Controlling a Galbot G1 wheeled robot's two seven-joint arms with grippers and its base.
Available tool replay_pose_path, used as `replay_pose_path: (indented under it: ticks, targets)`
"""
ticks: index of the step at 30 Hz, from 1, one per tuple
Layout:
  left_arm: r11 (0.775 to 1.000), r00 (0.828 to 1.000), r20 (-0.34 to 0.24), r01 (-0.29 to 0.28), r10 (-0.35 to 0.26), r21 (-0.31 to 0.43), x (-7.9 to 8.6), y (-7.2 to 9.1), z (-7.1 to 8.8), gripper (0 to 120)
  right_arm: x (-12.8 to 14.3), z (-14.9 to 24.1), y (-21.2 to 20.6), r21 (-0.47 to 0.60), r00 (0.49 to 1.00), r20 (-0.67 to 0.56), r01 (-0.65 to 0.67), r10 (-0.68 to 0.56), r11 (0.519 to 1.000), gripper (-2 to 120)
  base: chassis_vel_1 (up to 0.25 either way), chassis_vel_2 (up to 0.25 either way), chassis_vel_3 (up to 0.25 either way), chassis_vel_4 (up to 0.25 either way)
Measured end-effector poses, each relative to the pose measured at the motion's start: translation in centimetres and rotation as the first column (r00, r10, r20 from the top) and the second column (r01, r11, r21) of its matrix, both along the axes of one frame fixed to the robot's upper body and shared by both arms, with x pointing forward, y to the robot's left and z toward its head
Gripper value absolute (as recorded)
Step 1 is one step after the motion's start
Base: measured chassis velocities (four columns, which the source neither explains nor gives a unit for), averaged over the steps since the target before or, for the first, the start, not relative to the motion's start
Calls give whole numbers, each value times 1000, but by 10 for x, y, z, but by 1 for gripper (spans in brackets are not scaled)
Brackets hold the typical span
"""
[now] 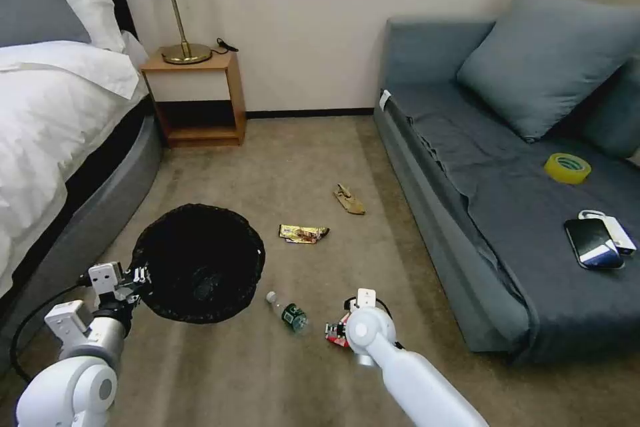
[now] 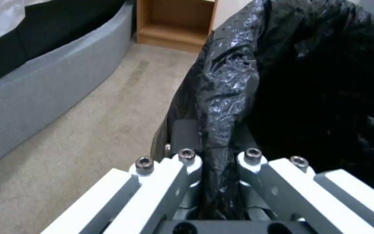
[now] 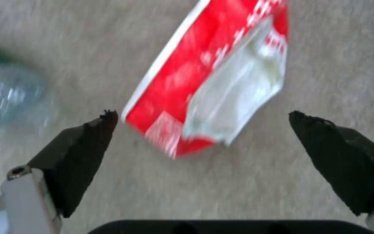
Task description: Pick up the trash bin, then pick up the garbage on the floor and place it into the trash bin.
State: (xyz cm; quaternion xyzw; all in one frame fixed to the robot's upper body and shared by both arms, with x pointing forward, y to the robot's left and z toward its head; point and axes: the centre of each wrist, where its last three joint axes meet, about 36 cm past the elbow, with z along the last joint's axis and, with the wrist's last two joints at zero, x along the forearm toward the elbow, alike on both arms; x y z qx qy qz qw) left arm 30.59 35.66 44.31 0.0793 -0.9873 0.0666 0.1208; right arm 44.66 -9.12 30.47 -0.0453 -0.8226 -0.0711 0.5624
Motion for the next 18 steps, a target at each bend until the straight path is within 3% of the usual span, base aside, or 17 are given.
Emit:
replay_pose_path:
  ticks: [18]
  targets:
    - [1000, 1000, -1, -5, 5, 9, 1, 13, -4, 4, 30, -44, 1, -42, 999, -15, 34, -35, 999, 100, 0, 0, 0, 0]
